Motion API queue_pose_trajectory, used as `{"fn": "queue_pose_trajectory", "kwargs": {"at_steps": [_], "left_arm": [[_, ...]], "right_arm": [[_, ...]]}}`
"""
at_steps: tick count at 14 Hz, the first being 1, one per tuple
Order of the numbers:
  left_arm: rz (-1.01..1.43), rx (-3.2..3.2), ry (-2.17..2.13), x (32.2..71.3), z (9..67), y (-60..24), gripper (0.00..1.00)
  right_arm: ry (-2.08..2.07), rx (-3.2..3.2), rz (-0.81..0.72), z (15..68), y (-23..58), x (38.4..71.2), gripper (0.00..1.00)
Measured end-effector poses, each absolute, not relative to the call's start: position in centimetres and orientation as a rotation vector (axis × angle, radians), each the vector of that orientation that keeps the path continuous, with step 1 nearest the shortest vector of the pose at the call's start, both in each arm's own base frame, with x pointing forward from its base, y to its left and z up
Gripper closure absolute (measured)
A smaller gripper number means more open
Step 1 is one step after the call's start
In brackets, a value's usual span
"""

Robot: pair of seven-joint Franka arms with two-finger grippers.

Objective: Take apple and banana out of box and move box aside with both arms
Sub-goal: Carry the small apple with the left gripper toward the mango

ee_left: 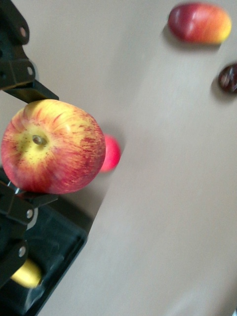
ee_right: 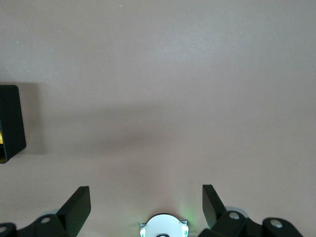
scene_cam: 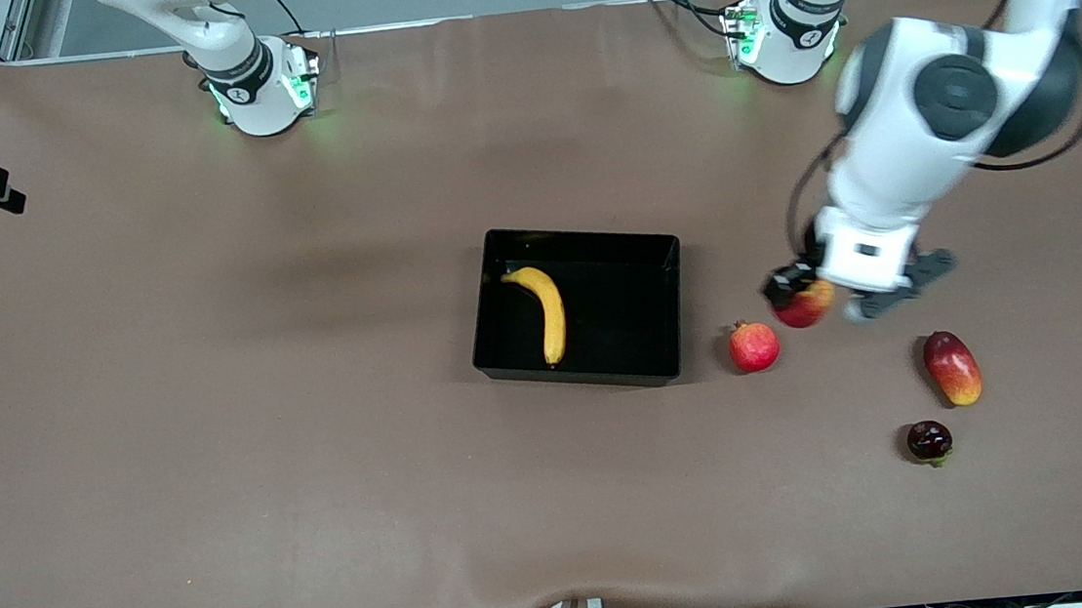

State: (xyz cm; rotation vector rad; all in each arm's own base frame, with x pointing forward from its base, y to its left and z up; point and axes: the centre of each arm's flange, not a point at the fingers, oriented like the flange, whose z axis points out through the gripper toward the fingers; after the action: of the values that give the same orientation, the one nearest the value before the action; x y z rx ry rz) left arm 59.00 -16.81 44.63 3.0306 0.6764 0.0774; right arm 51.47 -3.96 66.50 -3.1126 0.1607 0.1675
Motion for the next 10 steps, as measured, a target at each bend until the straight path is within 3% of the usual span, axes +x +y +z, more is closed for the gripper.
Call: {"fn": "queue_pose_trajectory", "kwargs": {"at_steps": [5, 10], "left_arm": [[-0.052, 3.067, 0.610, 59.8, 35.7, -2.2, 0.27], [-0.064, 3.040, 0.610, 58.7, 26.9, -0.1, 0.27]], "right_arm": [[0.162, -3.112, 0.169, 66.5, -4.0, 51.5, 0.00], [0.163, -3.112, 0.170, 66.5, -4.0, 51.5, 0.00]]}}
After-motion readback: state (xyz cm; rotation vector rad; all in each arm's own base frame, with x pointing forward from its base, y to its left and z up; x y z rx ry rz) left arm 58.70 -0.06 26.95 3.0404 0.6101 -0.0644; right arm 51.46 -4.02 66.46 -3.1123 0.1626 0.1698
